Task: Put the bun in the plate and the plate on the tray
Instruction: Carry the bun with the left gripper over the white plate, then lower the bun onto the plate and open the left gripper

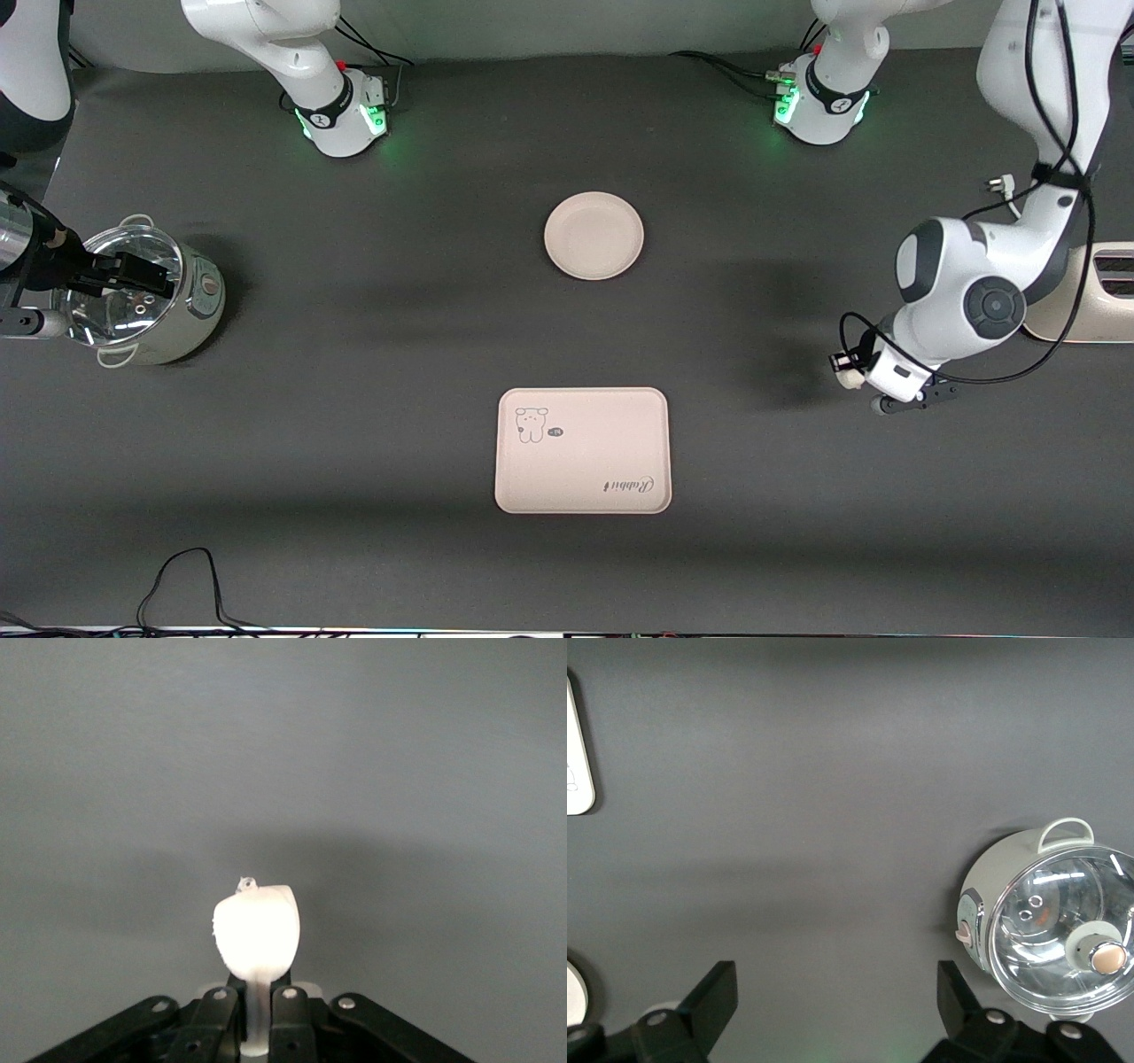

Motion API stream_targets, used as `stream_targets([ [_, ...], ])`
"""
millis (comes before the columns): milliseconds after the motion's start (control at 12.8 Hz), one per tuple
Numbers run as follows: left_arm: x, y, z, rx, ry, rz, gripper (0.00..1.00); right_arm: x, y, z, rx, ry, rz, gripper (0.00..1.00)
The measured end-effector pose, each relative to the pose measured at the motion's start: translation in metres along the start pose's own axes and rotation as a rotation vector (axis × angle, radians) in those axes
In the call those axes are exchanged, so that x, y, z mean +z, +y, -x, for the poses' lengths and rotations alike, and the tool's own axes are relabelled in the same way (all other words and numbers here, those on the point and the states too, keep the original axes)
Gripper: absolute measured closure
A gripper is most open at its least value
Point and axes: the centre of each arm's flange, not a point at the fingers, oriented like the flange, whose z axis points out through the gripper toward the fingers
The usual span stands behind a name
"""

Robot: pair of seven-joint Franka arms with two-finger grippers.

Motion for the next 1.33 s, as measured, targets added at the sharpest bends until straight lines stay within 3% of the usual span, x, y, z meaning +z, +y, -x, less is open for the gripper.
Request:
stream_targets([
  [235,-0.096,0.095,0.07,0.02,0.004,0.06,0.92,0.0,0.0,0.0,0.0,0.0,0.0,0.0],
  [470,-0.116,0.203,0.159,-0.031,0.04,0.075,0.92,0.0,0.0,0.0,0.0,-0.001,0.0,0.0],
  [704,-0.074,0.282,0.242,-0.076,0.079,0.052,0.92,0.001,0.0,0.0,0.0,-0.002,0.0,0.0],
  [861,-0.026,0.312,0.278,-0.098,0.119,0.003,0.92,0.001,0.0,0.0,0.0,-0.003,0.0,0.0],
  [1096,0.057,0.336,0.306,-0.113,0.146,-0.051,0.92,0.002,0.0,0.0,0.0,-0.004,0.0,0.0],
  [1330,0.107,0.34,0.314,-0.123,0.125,-0.08,0.92,0.002,0.0,0.0,0.0,-0.005,0.0,0.0],
])
